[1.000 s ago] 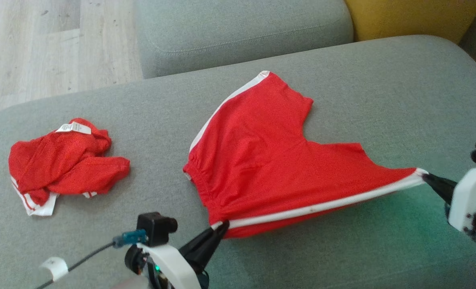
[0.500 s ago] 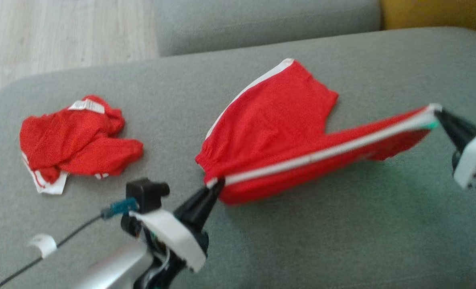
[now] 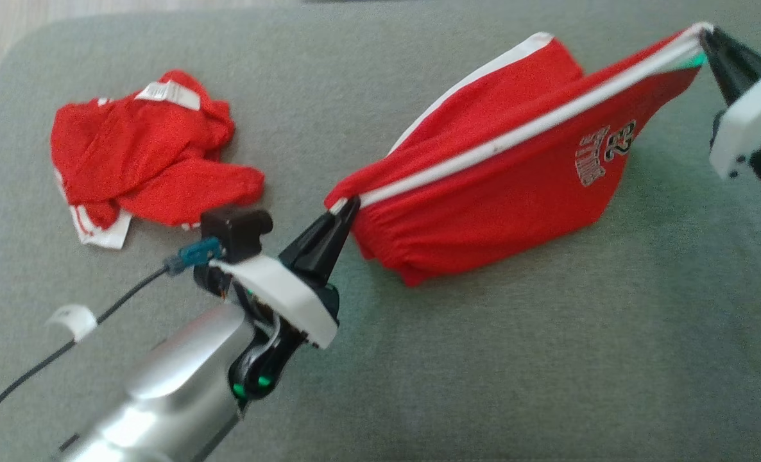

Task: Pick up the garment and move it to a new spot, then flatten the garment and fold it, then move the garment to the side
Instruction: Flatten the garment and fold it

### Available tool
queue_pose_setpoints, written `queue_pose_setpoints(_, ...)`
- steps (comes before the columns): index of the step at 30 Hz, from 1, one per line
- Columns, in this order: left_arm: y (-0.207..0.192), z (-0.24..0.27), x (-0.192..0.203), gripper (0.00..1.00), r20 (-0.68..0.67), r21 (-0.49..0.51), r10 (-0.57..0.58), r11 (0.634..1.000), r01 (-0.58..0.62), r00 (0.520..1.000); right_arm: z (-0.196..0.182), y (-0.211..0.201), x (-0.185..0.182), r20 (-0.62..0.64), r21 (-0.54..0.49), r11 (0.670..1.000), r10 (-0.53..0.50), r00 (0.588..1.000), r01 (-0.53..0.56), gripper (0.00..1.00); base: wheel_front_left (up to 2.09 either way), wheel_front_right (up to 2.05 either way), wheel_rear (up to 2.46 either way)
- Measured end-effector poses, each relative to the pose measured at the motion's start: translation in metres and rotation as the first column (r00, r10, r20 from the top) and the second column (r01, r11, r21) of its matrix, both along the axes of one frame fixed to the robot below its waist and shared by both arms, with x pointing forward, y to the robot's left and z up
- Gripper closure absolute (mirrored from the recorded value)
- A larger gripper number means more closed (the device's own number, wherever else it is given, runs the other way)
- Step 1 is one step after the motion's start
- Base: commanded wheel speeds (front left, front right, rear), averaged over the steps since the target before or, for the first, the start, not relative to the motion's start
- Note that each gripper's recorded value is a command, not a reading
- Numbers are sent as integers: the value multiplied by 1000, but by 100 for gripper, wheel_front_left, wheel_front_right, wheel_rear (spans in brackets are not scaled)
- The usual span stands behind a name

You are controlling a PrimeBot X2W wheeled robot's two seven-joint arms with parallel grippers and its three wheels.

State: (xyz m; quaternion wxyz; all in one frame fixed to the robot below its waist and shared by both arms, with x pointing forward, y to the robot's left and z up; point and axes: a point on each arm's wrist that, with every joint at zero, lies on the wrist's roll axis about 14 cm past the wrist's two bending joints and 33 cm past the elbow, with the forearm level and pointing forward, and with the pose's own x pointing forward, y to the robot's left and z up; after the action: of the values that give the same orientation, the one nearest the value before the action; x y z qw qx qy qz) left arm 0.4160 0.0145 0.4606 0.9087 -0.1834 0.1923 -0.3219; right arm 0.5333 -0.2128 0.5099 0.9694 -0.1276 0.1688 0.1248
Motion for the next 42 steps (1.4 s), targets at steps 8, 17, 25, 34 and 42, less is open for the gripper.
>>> queue_pose_setpoints(8, 6, -23, 22, 100, -34, 14, 22, 1000, -21, 999, -30, 28, 54, -34, -85, 995, 54, 998, -57, 100, 0, 0, 0)
queue_pose_setpoints(17, 12, -45, 36, 100, -61, 30, 49, 998, -47, 997, -76, 39, 84, -106, -128, 989, 65, 992, -79, 100, 0, 0, 0)
queue_pose_setpoints(25, 18, -58, 44, 100, -67, 55, 56, 997, -53, 996, -106, 47, 95, -162, -134, 988, 58, 985, -81, 25, 0, 0, 0)
queue_pose_setpoints(34, 26, -72, 44, 0, -75, 93, 78, 993, -71, 994, -97, 27, 105, -120, -99, 995, -15, 993, 3, 0, 0, 0, 0)
queue_pose_setpoints(42, 41, -39, 55, 0, 32, 83, 159, 983, -161, 987, -38, 39, 99, 68, 59, 998, -32, 997, 28, 0, 0, 0, 0)
